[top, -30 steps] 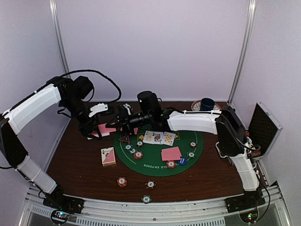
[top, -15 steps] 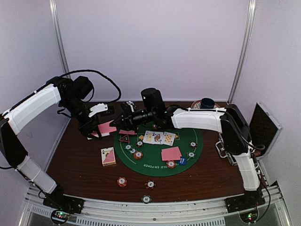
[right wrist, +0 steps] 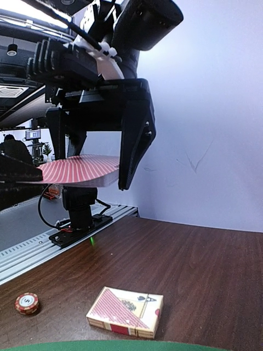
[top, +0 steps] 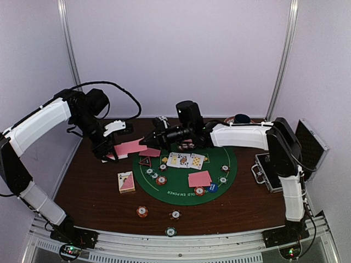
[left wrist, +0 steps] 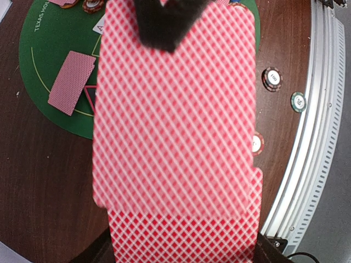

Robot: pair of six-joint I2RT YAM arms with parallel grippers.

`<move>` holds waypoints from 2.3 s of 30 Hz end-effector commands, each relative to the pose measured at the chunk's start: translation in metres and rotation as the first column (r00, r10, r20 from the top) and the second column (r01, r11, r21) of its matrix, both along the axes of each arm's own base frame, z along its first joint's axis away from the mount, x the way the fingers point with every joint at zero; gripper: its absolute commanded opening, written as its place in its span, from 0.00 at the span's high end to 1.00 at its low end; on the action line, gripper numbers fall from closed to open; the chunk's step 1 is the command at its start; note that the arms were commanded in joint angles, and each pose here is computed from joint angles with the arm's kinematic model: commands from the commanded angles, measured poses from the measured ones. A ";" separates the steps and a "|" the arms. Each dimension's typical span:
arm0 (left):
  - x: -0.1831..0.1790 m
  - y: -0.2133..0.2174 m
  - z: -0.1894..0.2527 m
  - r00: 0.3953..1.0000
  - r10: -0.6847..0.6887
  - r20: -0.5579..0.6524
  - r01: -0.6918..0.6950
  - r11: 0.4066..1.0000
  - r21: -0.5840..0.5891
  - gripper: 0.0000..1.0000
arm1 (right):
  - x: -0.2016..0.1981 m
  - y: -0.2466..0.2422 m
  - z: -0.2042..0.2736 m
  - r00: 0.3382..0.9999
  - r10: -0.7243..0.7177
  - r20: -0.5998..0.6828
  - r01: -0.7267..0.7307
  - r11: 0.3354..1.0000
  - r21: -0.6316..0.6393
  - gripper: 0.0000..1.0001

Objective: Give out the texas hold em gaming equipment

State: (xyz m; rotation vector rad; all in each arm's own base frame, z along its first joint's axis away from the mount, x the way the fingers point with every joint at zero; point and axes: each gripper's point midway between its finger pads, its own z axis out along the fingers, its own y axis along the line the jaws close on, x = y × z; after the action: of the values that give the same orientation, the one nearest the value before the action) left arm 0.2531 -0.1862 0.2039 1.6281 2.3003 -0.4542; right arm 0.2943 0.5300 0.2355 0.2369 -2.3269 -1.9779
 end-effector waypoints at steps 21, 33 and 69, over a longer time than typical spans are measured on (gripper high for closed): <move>0.000 -0.001 0.006 0.999 -0.018 0.031 0.019 1.000 -0.015 1.00 | 0.106 -0.229 -0.095 0.946 -0.286 0.152 0.324 0.857 -0.400 1.00; 0.001 -0.002 0.006 1.000 -0.017 0.025 0.017 1.000 -0.018 1.00 | 0.127 -0.287 -0.159 0.926 -0.300 0.228 0.376 0.710 -0.596 1.00; 0.000 -0.003 0.008 1.000 -0.016 0.019 0.017 1.000 -0.025 1.00 | 0.154 -0.321 -0.160 0.880 -0.258 0.398 0.473 0.537 -0.699 0.54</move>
State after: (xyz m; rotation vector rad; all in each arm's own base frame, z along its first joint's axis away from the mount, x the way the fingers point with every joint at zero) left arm 0.2534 -0.1858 0.2036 1.6338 2.2971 -0.4496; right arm 0.4410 0.2228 0.0502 -0.1051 -3.2847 -0.8790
